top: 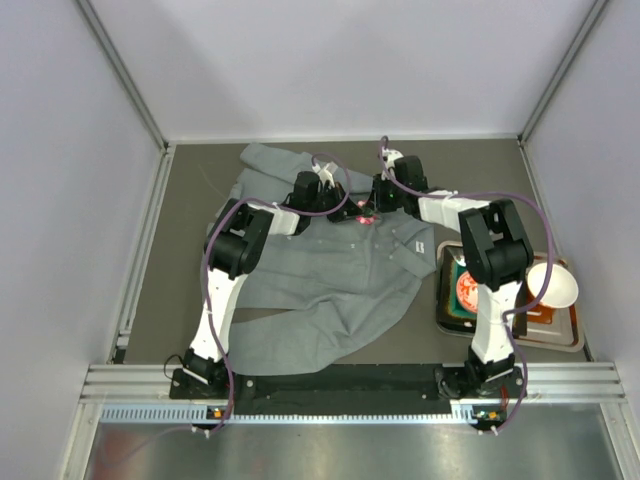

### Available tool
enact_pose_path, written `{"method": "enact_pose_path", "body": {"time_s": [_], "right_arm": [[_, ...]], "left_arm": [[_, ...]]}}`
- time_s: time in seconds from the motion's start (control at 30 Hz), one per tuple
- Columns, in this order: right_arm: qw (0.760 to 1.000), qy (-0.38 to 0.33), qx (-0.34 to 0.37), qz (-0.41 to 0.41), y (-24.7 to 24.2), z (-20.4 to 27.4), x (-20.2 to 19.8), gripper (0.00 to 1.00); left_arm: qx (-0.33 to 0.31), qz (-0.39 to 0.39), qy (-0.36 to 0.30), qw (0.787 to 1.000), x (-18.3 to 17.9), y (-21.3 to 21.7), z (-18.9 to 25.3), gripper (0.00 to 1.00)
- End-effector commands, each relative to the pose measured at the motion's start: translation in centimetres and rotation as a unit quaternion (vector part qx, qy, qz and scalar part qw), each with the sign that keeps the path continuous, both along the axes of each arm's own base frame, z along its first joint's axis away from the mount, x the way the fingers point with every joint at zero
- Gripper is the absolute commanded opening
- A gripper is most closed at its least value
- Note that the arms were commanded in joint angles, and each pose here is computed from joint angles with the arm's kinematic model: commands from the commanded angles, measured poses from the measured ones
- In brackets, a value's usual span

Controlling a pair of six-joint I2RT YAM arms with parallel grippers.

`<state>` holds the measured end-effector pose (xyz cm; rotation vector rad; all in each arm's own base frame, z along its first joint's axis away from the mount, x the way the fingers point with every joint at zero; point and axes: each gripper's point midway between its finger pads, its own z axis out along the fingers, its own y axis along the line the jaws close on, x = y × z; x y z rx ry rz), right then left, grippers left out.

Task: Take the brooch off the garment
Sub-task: Open the brooch with the flattened clothing.

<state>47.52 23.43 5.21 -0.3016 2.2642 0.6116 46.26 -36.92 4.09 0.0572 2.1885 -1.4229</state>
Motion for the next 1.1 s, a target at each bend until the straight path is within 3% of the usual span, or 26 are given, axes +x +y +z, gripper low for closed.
{"method": "enact_pose_path", "body": {"time_s": [0.0, 0.23, 0.6, 1.07], "right_arm": [[1.000, 0.003, 0.015, 0.014, 0.9, 0.2, 0.4, 0.19], [0.999, 0.005, -0.032, 0.000, 1.0, -0.3, 0.2, 0.18], [0.998, 0.006, -0.059, -0.011, 1.4, -0.7, 0.1, 0.01], [0.999, -0.010, -0.051, 0.001, 2.2, 0.1, 0.2, 0.00]], "left_arm": [[-0.007, -0.009, -0.020, 1.000, 0.3, -0.3, 0.5, 0.00], [-0.008, -0.009, -0.021, 1.000, 0.3, -0.3, 0.6, 0.00], [-0.008, -0.009, -0.020, 1.000, 0.3, -0.3, 0.5, 0.00], [-0.010, -0.011, -0.020, 1.000, 0.2, -0.3, 0.6, 0.00]]}}
